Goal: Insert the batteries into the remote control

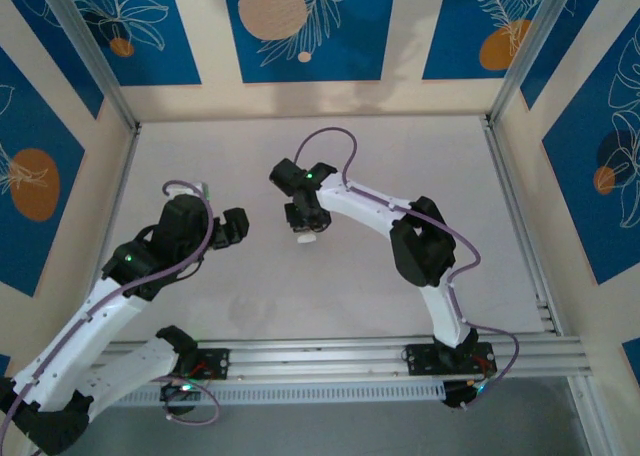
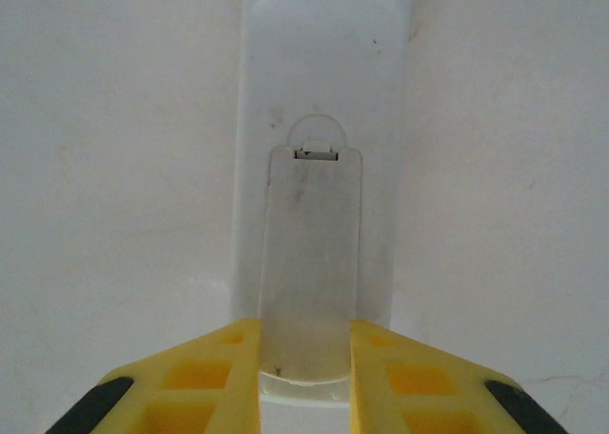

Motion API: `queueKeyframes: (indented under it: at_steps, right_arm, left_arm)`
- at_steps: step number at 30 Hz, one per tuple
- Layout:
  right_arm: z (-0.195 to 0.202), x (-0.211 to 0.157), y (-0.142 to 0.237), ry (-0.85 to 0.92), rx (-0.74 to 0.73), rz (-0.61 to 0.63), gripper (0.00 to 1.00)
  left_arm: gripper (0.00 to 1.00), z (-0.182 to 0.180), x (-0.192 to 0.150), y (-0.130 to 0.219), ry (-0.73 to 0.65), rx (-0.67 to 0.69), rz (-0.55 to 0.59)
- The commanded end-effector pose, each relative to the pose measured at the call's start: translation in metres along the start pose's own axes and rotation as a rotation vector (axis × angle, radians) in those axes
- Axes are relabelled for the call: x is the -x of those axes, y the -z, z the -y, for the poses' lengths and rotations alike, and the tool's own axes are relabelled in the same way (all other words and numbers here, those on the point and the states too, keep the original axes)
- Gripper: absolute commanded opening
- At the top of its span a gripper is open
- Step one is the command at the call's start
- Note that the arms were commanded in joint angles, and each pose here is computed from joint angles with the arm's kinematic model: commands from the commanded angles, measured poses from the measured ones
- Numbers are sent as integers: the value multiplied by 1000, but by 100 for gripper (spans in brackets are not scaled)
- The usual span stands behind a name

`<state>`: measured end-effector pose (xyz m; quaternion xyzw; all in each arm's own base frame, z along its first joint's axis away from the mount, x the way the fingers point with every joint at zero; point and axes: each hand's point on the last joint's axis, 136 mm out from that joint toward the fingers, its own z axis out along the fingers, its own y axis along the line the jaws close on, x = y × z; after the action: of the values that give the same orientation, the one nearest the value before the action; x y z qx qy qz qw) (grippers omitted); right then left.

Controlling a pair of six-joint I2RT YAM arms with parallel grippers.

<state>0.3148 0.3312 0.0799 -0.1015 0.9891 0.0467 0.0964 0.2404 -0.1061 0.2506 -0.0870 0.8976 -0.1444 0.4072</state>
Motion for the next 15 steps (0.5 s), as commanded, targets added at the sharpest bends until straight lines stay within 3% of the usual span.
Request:
queueKeyframes:
  at_steps: [1,5,9,11,15]
  right_arm:
    - [0,-25,1,-12,52,-109,24]
    - [-13,-43,13,-5,185,-214,25]
    - [-18,-51,29,29,220,-211,25]
    - [-14,-54,33,33,198,-223,25]
    - [-5,-44,44,80,96,-114,24]
  left_arm:
    - [94,0,0,-1,27,-13,2]
    - [94,1,-5,-4,42,-20,-11]
    - [94,2,-13,-11,58,-31,-34]
    - [94,2,-16,-15,61,-34,-45]
    - [95,5,-29,-34,45,-19,-109]
